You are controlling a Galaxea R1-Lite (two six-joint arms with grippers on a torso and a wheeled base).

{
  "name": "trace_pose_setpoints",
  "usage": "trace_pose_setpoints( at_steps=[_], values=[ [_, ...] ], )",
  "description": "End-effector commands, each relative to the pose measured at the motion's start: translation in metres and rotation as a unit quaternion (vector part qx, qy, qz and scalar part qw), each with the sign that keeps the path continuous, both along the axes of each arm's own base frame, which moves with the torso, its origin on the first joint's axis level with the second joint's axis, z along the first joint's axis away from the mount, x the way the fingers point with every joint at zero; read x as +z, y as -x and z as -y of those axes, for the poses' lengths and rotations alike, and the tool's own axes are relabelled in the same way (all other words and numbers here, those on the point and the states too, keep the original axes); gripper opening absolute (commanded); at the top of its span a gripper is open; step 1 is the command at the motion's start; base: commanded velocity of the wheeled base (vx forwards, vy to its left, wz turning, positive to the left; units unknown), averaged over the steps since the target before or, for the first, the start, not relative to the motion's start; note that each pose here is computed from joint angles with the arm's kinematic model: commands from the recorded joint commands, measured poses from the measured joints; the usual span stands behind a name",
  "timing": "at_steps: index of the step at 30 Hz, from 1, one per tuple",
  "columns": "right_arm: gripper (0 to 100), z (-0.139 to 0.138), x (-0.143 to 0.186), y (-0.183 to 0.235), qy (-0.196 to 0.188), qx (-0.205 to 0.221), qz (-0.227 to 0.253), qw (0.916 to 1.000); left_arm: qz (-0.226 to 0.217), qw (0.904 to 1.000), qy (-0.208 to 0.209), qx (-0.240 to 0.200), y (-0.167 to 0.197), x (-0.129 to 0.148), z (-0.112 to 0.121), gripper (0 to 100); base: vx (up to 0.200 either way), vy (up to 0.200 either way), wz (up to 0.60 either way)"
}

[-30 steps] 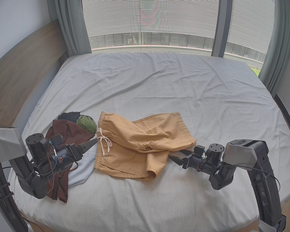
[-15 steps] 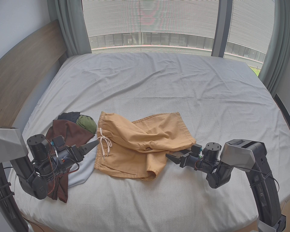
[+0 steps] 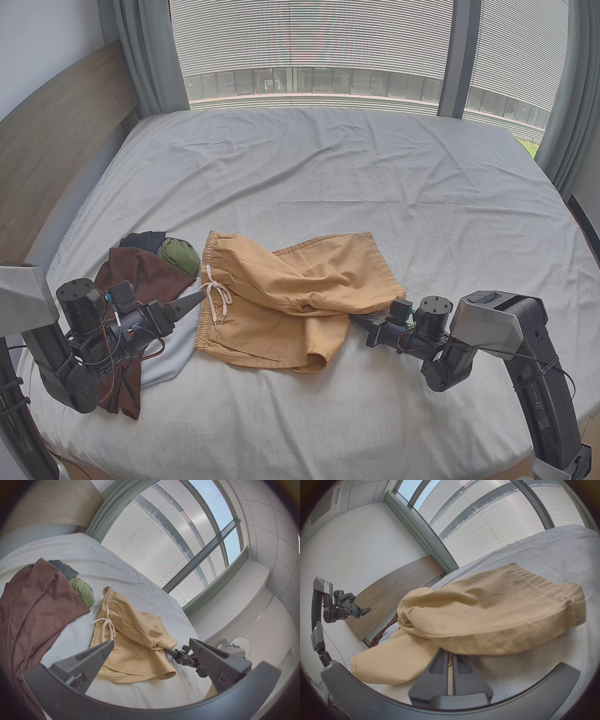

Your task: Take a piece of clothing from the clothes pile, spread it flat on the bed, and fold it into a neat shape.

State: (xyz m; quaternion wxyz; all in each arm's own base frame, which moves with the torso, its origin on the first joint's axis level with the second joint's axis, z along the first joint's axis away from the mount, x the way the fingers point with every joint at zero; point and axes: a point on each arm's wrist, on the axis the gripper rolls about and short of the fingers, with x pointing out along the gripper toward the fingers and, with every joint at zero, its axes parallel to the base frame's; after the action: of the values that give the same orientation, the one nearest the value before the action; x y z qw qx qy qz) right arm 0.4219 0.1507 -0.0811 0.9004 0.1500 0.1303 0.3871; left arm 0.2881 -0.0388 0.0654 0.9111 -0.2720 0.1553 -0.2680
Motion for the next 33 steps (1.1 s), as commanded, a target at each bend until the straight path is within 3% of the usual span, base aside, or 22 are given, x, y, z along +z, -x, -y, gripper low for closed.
trace_pose_setpoints(
  at_steps=[1,7,17,26,33],
  values=[
    [0,0.001,-0.001,0.003,-0.001,0.000,0.003,1.0000,-0.001,1.0000,0.000,0.000,0.000,0.000,0.000,100,0.000,0.000,0.00],
    [0,0.008,-0.005,0.021,0.007,-0.012,-0.014,0.9998,0.001,1.0000,0.000,0.000,0.000,0.001,0.000,100,0.000,0.000,0.00],
    [0,0.022,0.016,0.047,0.024,-0.039,-0.046,0.9979,0.003,1.0000,0.001,0.000,0.000,0.002,0.000,100,0.000,0.000,0.00],
    [0,0.037,0.021,0.049,0.029,-0.073,-0.053,0.9955,0.002,1.0000,0.000,0.000,-0.001,0.001,0.000,100,0.000,0.000,0.00],
    [0,0.040,0.014,0.050,0.029,-0.077,-0.066,0.9945,0.001,1.0000,0.000,0.000,-0.001,0.000,0.000,100,0.000,0.000,0.00]
  ],
)
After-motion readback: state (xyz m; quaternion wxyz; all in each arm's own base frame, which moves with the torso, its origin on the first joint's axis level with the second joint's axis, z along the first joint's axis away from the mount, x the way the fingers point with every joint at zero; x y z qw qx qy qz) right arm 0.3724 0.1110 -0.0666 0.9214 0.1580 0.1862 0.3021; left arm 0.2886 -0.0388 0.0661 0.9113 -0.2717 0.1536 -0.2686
